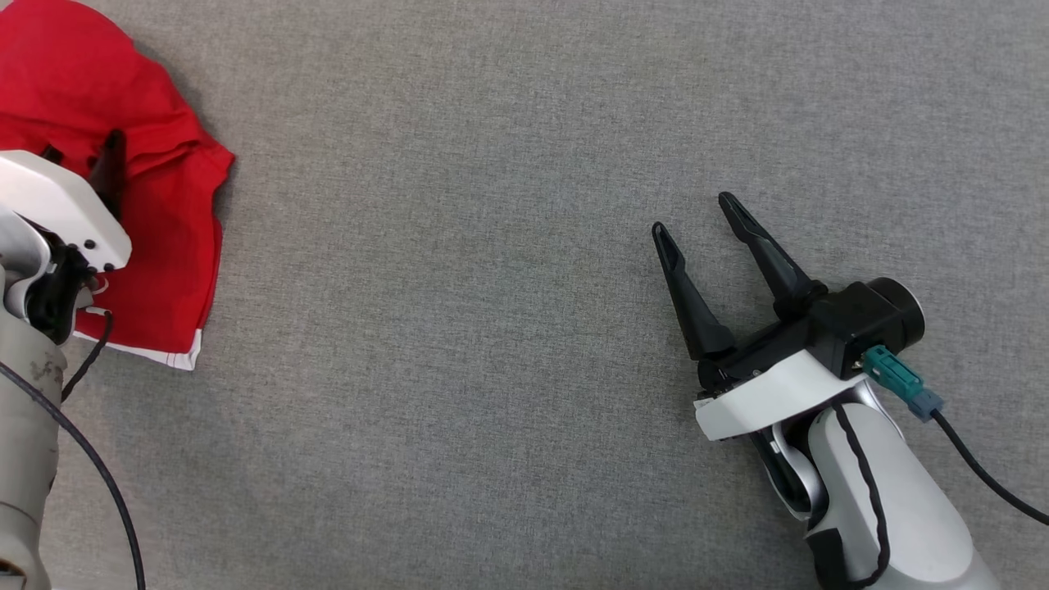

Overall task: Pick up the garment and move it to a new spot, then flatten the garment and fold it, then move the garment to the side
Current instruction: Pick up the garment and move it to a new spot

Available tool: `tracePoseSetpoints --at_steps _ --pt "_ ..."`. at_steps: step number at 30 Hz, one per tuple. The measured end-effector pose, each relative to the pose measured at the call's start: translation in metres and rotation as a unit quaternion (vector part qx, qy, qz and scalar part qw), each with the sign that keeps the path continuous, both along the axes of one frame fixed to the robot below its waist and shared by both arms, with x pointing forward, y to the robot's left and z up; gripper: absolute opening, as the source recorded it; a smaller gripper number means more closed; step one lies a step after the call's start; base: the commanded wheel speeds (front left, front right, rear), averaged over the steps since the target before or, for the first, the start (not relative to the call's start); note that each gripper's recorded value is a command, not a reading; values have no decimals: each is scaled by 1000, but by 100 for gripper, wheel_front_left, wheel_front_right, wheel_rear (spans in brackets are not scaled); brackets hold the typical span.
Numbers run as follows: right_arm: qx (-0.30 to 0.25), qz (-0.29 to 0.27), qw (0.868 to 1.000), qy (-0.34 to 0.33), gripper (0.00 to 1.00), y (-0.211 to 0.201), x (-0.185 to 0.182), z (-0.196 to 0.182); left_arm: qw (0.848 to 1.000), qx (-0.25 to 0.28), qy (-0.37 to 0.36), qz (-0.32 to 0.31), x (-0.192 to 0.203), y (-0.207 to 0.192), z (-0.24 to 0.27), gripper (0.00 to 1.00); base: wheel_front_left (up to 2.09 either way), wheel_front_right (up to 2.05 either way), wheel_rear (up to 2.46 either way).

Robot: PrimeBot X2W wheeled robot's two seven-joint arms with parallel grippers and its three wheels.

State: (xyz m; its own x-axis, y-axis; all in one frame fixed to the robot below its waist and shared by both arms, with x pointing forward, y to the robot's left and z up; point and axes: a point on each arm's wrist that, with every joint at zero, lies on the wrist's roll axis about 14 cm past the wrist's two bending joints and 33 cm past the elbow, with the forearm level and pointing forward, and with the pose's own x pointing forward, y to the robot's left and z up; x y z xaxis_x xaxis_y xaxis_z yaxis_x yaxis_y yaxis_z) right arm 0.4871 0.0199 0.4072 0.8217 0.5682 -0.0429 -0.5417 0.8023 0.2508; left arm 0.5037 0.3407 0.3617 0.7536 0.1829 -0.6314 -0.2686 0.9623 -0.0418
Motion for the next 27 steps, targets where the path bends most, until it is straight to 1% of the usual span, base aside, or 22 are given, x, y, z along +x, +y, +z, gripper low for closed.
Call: tracePoseSetpoints --at_steps 1,4,7,11,14,19,22,27 --pt "0 0 1000 0 100 0 0 0 1000 0 -9 1 1 0 2 0 0 0 0" --pt "-2 -1 1000 0 100 -2 -1 2 999 11 -33 -4 5 0 10 0 0 0 0" --pt "-1 -4 1000 -2 100 -4 -2 7 996 27 -80 -8 12 1 28 0 0 0 0" --pt "1 -13 1000 -8 100 -9 -3 17 988 38 -149 -14 22 -4 60 0 0 0 0" --pt "8 -19 1000 -11 100 -13 -8 28 980 38 -197 -22 27 -13 84 0 0 0 0" --pt "23 -38 999 -26 100 -24 -12 51 964 15 -262 -46 32 -42 120 0 0 0 0" --pt "29 -56 997 -37 100 -36 -13 65 948 -4 -310 -69 35 -67 149 0 0 0 0" --pt "39 -93 994 -52 100 -61 -19 86 925 -20 -358 -130 27 -121 177 0 0 0 0"
